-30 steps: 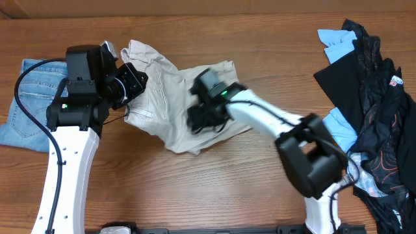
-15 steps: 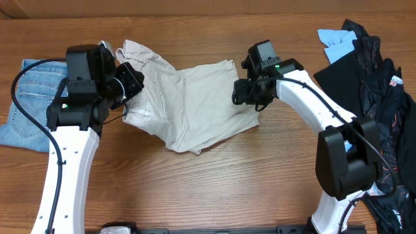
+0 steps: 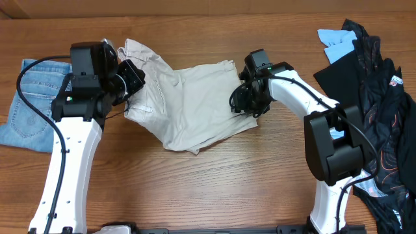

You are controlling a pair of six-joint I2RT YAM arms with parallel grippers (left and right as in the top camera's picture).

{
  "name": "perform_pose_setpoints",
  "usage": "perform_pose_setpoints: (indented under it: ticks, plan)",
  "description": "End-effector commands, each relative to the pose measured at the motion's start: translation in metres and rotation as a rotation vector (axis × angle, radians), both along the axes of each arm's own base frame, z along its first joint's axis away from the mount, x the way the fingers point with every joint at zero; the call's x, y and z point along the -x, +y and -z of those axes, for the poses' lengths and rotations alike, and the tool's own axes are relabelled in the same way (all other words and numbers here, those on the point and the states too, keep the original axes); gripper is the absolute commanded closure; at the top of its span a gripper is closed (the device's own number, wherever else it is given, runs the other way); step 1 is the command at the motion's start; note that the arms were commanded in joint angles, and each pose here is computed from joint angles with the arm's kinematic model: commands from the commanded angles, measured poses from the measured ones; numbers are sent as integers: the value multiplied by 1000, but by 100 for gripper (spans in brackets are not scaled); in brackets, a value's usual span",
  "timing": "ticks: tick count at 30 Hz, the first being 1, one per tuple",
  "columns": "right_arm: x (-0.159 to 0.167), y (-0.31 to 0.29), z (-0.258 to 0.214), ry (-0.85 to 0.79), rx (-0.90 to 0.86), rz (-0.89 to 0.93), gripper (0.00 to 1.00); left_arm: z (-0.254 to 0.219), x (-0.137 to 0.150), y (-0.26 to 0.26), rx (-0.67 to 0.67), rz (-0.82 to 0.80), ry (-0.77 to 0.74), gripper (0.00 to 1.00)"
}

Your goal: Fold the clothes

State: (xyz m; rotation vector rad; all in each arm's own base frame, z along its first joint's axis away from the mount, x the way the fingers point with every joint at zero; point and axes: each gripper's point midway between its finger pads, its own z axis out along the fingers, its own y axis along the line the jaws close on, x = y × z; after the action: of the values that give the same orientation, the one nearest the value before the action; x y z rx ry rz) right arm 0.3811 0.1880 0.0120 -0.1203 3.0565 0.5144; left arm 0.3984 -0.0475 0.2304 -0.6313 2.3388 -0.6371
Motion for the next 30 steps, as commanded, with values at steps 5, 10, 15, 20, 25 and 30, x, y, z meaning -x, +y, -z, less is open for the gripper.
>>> perform_pose_setpoints:
  ticks: [5,10,15,20,25,30]
  plan:
    - [28,45,10,75,-55,-70,44,-12,-17,-12,42,14,-54,93]
    - [48,74,10,88,-49,-117,44,-20,-24,-15,49,22,-99,93]
    - [68,102,10,91,-48,-168,44,-28,-25,-27,90,66,-127,94]
    - [76,110,10,90,-47,-194,43,-18,-15,-45,69,118,-83,93]
    - [77,109,10,99,-42,-193,43,-7,-8,-74,60,196,-51,92]
    - [80,103,11,111,-18,-187,43,13,-3,-97,54,254,8,92]
